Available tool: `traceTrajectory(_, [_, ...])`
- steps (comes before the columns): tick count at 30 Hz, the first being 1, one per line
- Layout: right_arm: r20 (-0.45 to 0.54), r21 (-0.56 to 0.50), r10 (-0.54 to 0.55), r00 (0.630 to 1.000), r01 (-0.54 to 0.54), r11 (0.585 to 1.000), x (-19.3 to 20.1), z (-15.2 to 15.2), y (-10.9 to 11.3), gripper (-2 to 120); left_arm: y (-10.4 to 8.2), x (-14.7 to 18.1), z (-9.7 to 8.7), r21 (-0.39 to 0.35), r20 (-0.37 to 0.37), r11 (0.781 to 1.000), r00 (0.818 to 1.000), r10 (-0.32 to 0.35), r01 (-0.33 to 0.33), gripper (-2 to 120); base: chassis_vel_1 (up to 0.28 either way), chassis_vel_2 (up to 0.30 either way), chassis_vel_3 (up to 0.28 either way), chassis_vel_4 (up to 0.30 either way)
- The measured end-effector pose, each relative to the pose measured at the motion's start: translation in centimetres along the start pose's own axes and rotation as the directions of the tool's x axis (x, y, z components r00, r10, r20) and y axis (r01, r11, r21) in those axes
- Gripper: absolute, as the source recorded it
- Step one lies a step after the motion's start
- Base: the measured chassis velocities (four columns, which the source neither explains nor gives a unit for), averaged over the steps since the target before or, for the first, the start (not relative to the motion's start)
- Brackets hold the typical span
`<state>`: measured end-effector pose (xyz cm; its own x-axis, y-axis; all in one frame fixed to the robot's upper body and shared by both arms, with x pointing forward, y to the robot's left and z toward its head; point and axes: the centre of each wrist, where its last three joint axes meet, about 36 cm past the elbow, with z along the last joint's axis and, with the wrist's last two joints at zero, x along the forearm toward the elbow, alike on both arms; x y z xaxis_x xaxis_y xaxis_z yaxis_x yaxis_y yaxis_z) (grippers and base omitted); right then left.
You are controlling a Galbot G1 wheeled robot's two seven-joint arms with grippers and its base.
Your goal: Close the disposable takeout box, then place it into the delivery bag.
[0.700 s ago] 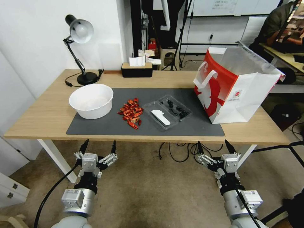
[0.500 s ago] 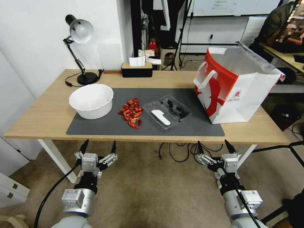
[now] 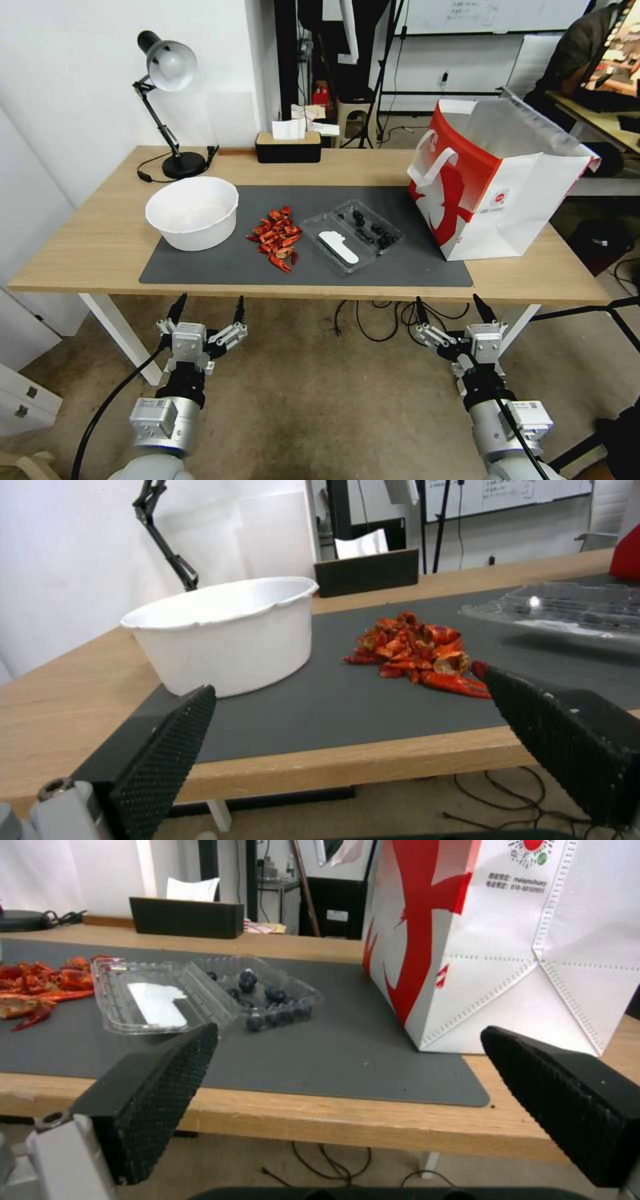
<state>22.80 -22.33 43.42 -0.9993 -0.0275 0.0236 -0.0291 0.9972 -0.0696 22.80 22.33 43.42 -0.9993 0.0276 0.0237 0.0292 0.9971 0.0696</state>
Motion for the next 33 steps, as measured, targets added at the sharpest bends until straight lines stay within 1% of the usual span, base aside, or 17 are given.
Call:
traceTrajectory(3, [0.000, -0.004, -0.010, 1.000, 0.010, 1.000, 0.0, 0.0, 0.0, 100, 0.3, -0.1, -0.1, 0.003, 0.010, 1.000, 1.000, -0.001, 0.001, 100, 0.000, 0.000, 0.000, 0.000])
traceTrajectory(5, [0.003, -0.023, -0.062, 0.998, 0.062, 0.998, -0.2, -0.5, -0.2, 100, 0.7, -0.3, -0.2, 0.006, 0.023, 1.000, 1.000, 0.000, 0.000, 100, 0.000, 0.000, 0.000, 0.000])
traceTrajectory(7, [0.008, -0.044, -0.123, 0.992, 0.123, 0.991, -0.4, -1.1, -0.5, 100, 1.8, -0.8, -0.5, 0.009, 0.058, 1.000, 0.998, -0.002, 0.002, 100, 0.000, 0.000, 0.000, 0.000])
traceTrajectory(8, [0.008, -0.044, -0.123, 0.992, 0.123, 0.991, -0.4, -1.1, -0.5, 100, 1.8, -0.8, -0.5, 0.009, 0.058, 1.000, 0.998, -0.002, 0.002, 100, 0.000, 0.000, 0.000, 0.000])
traceTrajectory(11, [0.024, -0.084, -0.245, 0.969, 0.246, 0.966, -0.7, -2.3, -0.9, 100, 4.9, -2.1, -1.7, 0.020, 0.163, 1.000, 0.987, -0.001, -0.002, 100, 0.000, 0.000, 0.000, 0.000])
traceTrajectory(12, [0.024, -0.084, -0.245, 0.969, 0.246, 0.966, -0.7, -2.3, -0.9, 100, 4.9, -2.1, -1.7, 0.020, 0.163, 1.000, 0.987, -0.001, -0.002, 100, 0.000, 0.000, 0.000, 0.000])
traceTrajectory(14, [0.041, -0.107, -0.324, 0.945, 0.327, 0.939, -0.8, -3.1, -1.2, 100, 6.7, -2.9, -2.4, 0.027, 0.236, 1.000, 0.972, 0.005, -0.012, 100, 0.000, 0.000, 0.000, 0.000])
traceTrajectory(16, [0.048, -0.115, -0.352, 0.935, 0.355, 0.928, -0.9, -3.3, -1.3, 100, 6.8, -3.0, -2.0, 0.034, 0.247, 0.999, 0.969, 0.017, -0.026, 100, 0.000, 0.000, 0.000, 0.000])
traceTrajectory(18, [0.066, -0.133, -0.422, 0.904, 0.427, 0.894, -1.0, -4.0, -1.5, 100, 6.8, -3.1, -1.1, 0.041, 0.251, 0.998, 0.967, 0.032, -0.043, 100, 0.000, 0.000, 0.000, 0.000])
traceTrajectory(19, [0.066, -0.133, -0.422, 0.904, 0.427, 0.894, -1.0, -4.0, -1.5, 100, 6.8, -3.1, -1.1, 0.041, 0.251, 0.998, 0.967, 0.032, -0.043, 100, 0.000, 0.000, 0.000, 0.000])
traceTrajectory(22, [0.104, -0.157, -0.535, 0.839, 0.545, 0.824, -1.2, -5.3, -1.8, 100, 6.7, -2.9, -0.1, 0.046, 0.230, 0.997, 0.972, 0.048, -0.060, 100, 0.000, 0.000, 0.000, 0.000])
traceTrajectory(25, [0.110, -0.161, -0.554, 0.826, 0.564, 0.810, -1.2, -5.4, -1.9, 100, 6.7, -2.8, 0.2, 0.045, 0.224, 0.997, 0.973, 0.057, -0.069, 100, 0.000, 0.000, 0.000, 0.000])
traceTrajectory(28, [0.111, -0.160, -0.553, 0.826, 0.564, 0.810, -1.3, -5.4, -2.1, 100, 6.8, -2.7, 0.5, 0.043, 0.217, 0.996, 0.973, 0.073, -0.084, 100, 0.000, 0.000, 0.000, 0.000])
traceTrajectory(29, [0.096, -0.146, -0.467, 0.879, 0.476, 0.867, -2.4, -4.3, -4.3, 100, 6.8, -2.7, 0.7, 0.041, 0.212, 0.995, 0.974, 0.084, -0.095, 100, 0.000, 0.000, 0.000, 0.000])
traceTrajectory(30, [0.096, -0.146, -0.467, 0.879, 0.476, 0.867, -2.4, -4.3, -4.3, 100, 6.8, -2.7, 0.7, 0.041, 0.212, 0.995, 0.974, 0.084, -0.095, 100, 0.000, 0.000, 0.000, 0.000])
traceTrajectory(31, [0.094, -0.135, -0.414, 0.905, 0.423, 0.896, -2.9, -3.8, -5.5, 100, 6.7, -2.7, 0.8, 0.041, 0.208, 0.994, 0.974, 0.093, -0.103, 100, 0.000, 0.000, 0.000, 0.000])
traceTrajectory(33, [0.090, -0.127, -0.360, 0.929, 0.369, 0.921, -3.3, -3.3, -6.3, 100, 6.6, -2.6, 1.0, 0.041, 0.205, 0.992, 0.972, 0.112, -0.123, 100, 0.000, 0.000, 0.000, 0.000])
